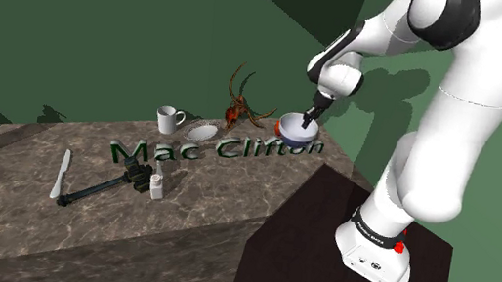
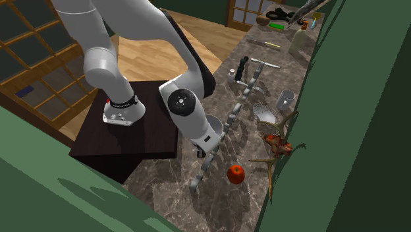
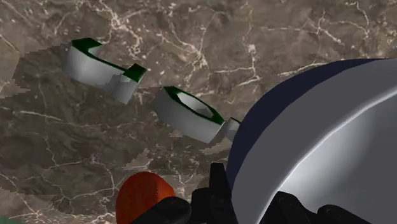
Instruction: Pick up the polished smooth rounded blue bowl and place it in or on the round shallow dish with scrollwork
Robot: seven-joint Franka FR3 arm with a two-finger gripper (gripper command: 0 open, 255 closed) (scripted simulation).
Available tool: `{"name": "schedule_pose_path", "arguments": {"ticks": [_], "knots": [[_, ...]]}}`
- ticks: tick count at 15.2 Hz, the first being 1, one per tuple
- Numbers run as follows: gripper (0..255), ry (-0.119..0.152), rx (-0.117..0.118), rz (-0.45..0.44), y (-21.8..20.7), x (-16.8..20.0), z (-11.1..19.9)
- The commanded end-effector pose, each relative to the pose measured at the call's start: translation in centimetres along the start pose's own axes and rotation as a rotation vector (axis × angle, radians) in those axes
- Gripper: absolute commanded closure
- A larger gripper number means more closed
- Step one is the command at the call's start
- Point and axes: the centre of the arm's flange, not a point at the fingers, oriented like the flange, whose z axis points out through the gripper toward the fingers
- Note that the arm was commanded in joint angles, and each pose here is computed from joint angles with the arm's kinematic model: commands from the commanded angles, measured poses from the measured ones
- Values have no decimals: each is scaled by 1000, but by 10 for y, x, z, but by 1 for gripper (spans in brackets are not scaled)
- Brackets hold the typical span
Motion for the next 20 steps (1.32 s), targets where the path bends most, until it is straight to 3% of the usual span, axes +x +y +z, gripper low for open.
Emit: {"name": "schedule_pose_path", "arguments": {"ticks": [1,20], "knots": [[255,2,2,4,-15,21,4],[255,2,2,4,-148,230,42]]}}
